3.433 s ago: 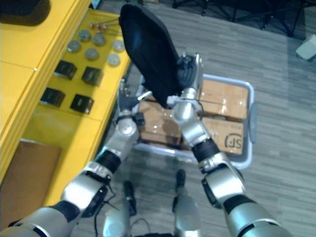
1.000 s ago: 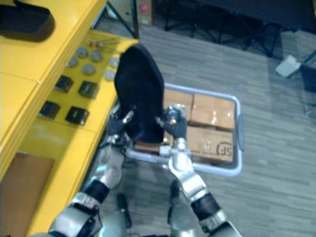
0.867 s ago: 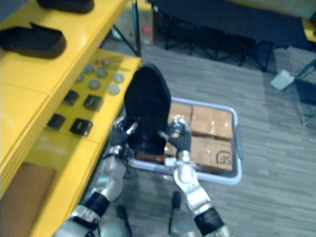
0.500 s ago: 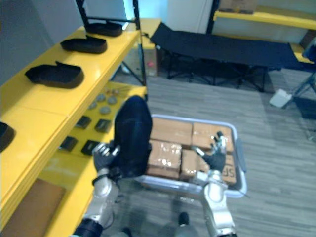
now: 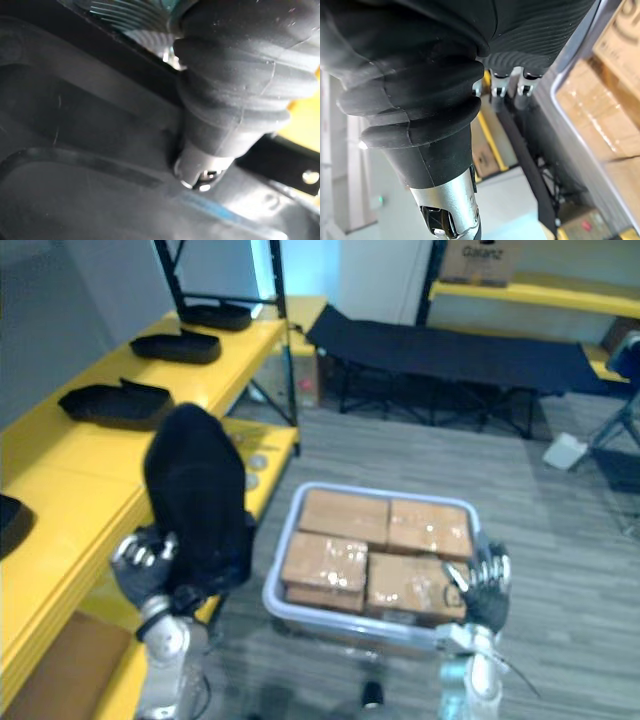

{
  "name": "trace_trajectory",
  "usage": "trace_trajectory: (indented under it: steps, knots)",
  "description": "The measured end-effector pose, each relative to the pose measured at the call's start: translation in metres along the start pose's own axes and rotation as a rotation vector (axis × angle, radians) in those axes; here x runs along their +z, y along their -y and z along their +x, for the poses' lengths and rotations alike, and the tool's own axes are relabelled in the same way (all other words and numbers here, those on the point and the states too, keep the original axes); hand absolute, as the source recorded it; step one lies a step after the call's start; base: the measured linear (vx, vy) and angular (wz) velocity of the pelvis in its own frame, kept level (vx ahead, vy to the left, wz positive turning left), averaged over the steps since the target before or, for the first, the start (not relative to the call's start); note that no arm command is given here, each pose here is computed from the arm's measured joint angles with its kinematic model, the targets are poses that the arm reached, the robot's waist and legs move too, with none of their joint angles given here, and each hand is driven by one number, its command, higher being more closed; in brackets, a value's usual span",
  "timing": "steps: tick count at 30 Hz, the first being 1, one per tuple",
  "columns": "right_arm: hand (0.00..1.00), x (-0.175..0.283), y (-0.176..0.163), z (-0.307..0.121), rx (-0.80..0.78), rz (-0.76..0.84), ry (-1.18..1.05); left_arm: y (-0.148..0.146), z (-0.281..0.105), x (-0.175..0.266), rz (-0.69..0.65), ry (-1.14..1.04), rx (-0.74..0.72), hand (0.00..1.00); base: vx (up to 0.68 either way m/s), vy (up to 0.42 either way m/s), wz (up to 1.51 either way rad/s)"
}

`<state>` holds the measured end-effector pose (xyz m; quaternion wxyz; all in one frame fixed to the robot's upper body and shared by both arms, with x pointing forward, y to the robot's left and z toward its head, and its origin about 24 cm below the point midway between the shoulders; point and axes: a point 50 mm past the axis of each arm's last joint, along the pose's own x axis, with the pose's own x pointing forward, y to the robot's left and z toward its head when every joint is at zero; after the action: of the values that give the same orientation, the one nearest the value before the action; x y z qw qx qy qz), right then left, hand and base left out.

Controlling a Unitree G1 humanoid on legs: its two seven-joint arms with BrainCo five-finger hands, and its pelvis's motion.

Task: Walk over and take plastic housings, then place them on the shelf

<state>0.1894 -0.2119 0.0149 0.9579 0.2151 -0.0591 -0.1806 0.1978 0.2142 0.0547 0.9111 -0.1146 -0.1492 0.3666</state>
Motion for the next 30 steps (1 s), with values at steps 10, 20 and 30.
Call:
trace_trajectory:
  steps: [10,20,30]
  knots:
    - [0.0,-0.027,-0.12,0.03,0.505,-0.078,-0.057,-0.05,-0.001,0.05,0.061,0.19,0.11,1.0,0.03,-0.011,0.61]
    - [0.0,-0.024,-0.145,0.047,0.501,-0.149,-0.036,-0.073,-0.015,0.062,0.063,0.17,0.014,1.0,0.02,0.025,0.39]
    - [0.0,-0.006,-0.08,0.047,0.318,-0.197,0.0,-0.062,-0.008,0.063,0.013,0.181,-0.082,1.0,0.01,-0.066,0.83]
